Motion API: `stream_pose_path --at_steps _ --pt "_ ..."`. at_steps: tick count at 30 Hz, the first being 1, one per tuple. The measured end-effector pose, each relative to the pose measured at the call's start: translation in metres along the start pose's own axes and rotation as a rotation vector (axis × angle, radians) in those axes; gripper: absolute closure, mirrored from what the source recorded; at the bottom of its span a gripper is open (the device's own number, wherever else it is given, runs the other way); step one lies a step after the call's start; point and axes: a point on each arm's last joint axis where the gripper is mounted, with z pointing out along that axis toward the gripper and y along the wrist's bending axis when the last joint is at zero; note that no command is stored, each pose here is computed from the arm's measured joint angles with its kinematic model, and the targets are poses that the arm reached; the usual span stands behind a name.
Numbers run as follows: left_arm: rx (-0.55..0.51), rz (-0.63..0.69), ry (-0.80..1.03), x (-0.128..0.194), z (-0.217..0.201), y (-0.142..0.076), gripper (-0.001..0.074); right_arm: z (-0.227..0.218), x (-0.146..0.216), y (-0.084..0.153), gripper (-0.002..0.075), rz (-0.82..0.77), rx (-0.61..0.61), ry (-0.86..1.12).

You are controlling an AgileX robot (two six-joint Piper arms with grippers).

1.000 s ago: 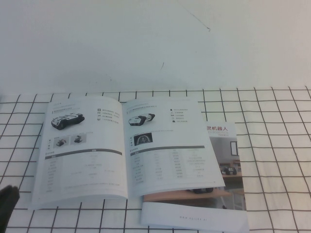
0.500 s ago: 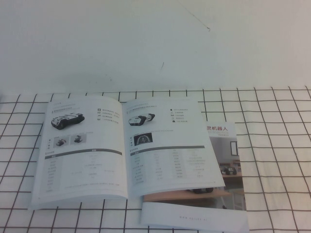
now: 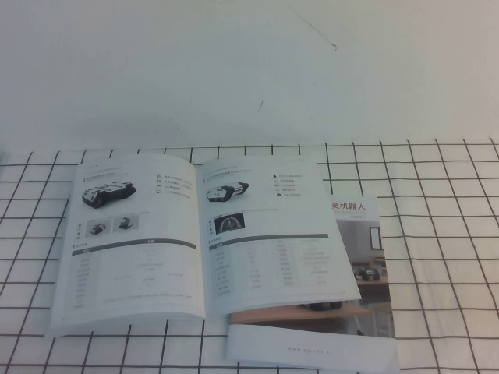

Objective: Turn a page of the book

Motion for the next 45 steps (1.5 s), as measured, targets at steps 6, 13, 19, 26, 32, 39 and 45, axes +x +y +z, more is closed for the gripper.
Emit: stream_pose_path --at_steps 6,13,19,26,32,39,45 --pt "0.000 -0.003 0.000 0.000 0.000 0.000 0.0738 0.000 0.000 0.000 0.0725 0.000 0.000 0.000" --pt "0.000 -0.003 0.000 0.000 0.000 0.000 0.0738 -0.002 -0.004 -0.004 0.0725 0.024 0.026 -0.035" --pt "0.000 -0.003 0.000 0.000 0.000 0.000 0.0738 -0.005 -0.018 -0.025 0.0725 0.139 0.165 -0.156" --pt "0.000 -0.003 0.000 0.000 0.000 0.000 0.0738 -0.013 -0.028 -0.036 0.0725 0.086 0.229 -0.252" --pt "0.000 -0.003 0.000 0.000 0.000 0.000 0.0738 -0.015 -0.030 -0.041 0.0725 -0.046 0.299 -0.252" --pt "0.000 -0.003 0.000 0.000 0.000 0.000 0.0738 -0.016 -0.032 -0.043 0.0725 -0.284 0.358 -0.238" --pt "0.000 -0.003 0.001 0.000 0.000 0.000 0.0738 -0.015 -0.029 -0.040 0.0725 -0.381 0.332 -0.176"
